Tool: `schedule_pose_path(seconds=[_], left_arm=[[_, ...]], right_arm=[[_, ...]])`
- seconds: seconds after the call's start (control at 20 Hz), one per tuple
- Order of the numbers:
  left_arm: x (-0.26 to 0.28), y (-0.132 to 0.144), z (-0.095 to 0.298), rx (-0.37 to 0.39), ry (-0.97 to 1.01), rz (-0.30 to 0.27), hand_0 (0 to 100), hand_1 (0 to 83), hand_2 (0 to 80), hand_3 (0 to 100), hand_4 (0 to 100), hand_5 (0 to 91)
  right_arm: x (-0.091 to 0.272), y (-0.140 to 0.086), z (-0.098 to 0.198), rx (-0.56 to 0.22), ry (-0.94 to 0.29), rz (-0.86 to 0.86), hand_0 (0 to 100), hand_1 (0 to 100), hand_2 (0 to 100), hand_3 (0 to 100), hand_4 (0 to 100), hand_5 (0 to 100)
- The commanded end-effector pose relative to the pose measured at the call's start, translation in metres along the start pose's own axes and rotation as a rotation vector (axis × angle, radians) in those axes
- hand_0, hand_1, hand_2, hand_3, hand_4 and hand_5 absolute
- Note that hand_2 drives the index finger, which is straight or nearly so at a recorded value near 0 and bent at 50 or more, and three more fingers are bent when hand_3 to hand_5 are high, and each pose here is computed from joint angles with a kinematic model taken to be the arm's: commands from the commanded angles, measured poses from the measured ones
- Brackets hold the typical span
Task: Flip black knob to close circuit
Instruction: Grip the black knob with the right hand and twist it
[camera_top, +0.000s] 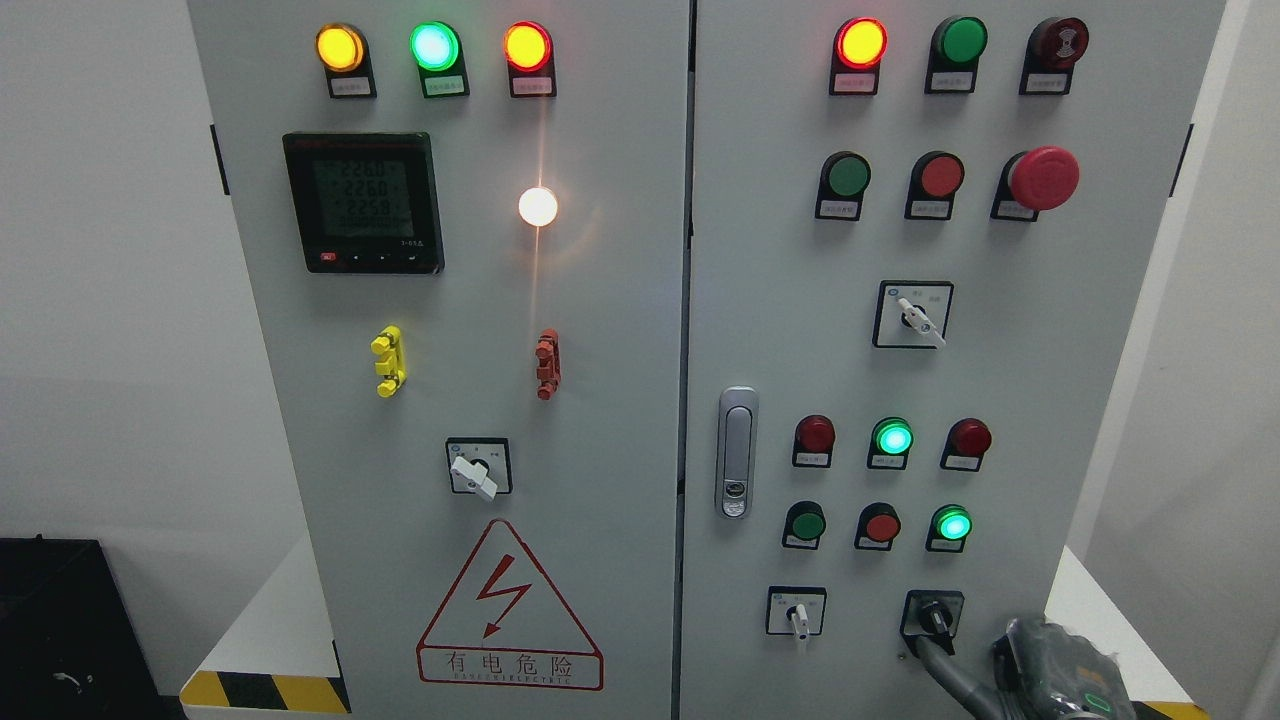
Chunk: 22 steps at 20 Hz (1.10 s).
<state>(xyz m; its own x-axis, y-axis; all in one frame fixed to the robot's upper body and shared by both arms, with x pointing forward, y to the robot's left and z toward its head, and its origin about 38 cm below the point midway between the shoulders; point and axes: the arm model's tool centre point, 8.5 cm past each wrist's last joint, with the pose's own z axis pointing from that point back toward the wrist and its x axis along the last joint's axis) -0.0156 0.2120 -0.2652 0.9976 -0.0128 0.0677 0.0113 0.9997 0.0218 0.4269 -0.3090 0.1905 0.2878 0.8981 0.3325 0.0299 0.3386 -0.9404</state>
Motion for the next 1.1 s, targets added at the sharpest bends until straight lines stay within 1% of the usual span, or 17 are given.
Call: schedule_pose_path(seconds=[0.0,0.55,1.05], left_arm=[[0.0000,0.0001,0.0000,0.001,0.000,0.000,12,55.6,0.0,0,0,0.0],[0.0000,0.0001,0.0000,0.001,0.000,0.000,12,55.6,0.0,0,0,0.0],[0.0000,0.0001,0.0000,0.001,0.000,0.000,12,55.6,0.0,0,0,0.0]], right_arm=[[-0.0038,-0.0066,0.0011,-0.019,0.008,-0.011,0,0,90,100,92,91],[-0.0118,-0.0147,-0.0008,-0.035,0.027,-0.022,0,0,90,100,92,91],[-0.0104,-0.0135,0.0005,-0.032,0.023,-0.029,0,0,89,100,92,91]])
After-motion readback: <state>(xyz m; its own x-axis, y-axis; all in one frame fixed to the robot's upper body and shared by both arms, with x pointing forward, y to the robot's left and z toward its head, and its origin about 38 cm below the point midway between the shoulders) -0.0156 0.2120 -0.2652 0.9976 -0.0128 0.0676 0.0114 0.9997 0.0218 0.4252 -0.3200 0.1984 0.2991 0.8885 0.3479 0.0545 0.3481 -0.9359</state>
